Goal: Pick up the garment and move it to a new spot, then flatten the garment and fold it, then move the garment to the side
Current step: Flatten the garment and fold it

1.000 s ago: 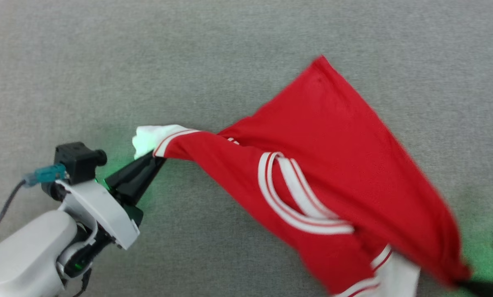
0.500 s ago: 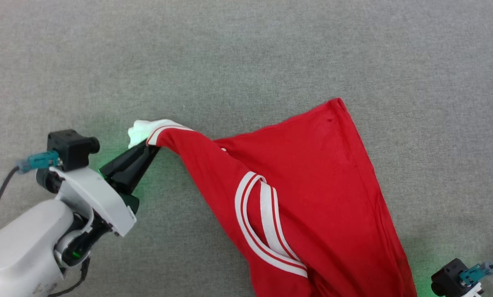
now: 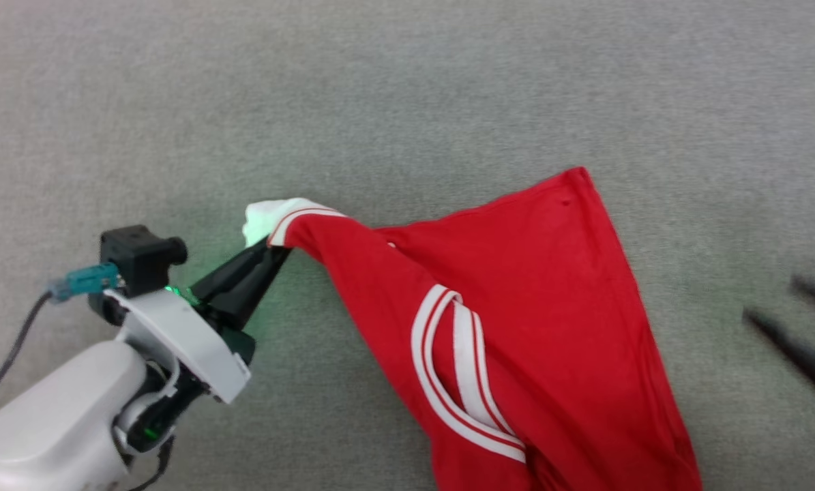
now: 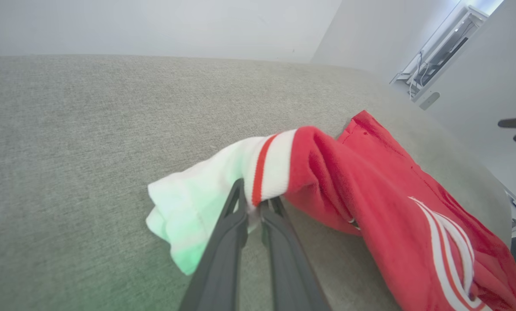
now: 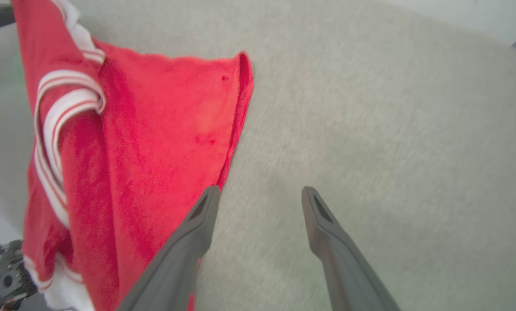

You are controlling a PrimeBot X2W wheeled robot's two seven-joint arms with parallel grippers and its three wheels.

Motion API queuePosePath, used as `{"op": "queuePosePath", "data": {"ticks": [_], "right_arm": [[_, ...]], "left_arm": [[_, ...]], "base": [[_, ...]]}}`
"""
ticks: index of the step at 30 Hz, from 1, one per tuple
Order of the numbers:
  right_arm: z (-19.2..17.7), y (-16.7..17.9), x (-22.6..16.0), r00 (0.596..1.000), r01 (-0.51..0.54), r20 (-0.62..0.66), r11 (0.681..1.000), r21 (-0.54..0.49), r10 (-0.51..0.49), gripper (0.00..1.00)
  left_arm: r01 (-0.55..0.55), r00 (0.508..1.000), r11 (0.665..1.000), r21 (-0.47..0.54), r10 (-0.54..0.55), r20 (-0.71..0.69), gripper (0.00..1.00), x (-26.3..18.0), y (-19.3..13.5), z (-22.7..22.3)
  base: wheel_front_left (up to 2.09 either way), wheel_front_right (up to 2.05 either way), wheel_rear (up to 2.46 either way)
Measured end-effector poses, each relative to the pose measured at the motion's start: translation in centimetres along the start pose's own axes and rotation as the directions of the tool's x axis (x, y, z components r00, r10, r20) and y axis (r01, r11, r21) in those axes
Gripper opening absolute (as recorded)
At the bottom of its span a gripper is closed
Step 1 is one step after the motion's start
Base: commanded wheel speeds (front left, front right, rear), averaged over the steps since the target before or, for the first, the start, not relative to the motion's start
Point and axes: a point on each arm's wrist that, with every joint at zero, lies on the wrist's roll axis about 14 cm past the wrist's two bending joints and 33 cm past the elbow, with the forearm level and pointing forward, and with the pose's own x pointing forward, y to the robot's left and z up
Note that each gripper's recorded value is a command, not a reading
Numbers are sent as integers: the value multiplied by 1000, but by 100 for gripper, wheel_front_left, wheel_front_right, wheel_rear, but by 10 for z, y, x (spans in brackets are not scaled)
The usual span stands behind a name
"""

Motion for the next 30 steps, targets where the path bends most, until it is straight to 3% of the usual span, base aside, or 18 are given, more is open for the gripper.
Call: {"op": "queuePosePath", "data": {"ticks": [2,6,12,19,20,21,22,30], "right_arm": [[24,-6,12,997,23,69,999,-45,-20,100],[43,-2,50,997,8,81,995,-104,0,100],[45,9,110,998,-59,-26,986,-155,56,100],[11,19,153,969,-140,-229,967,-212,91,98],[12,19,155,967,-146,-237,964,-222,92,43],[14,18,159,968,-147,-232,965,-219,95,7],[16,18,161,969,-150,-225,967,-206,103,0],[68,-33,164,999,13,-32,991,-131,-18,0]], "left_arm": [[4,1000,1000,-2,-4,12,0,0,-3,1],[-1,1000,1000,-7,1,26,0,-1,-3,-3],[-19,1000,1000,-24,19,21,0,-2,1,-14],[-40,999,998,-41,40,7,0,-6,3,-25],[-42,999,998,-42,42,5,0,-7,4,-26],[-43,999,998,-43,43,2,0,-7,4,-27],[-45,999,998,-44,45,0,0,-8,5,-27],[10,999,1000,-29,-9,42,0,3,6,9]], "base": [[0,0,0],[0,0,0],[0,0,0],[0,0,0],[0,0,0],[0,0,0],[0,0,0],[0,0,0]]}}
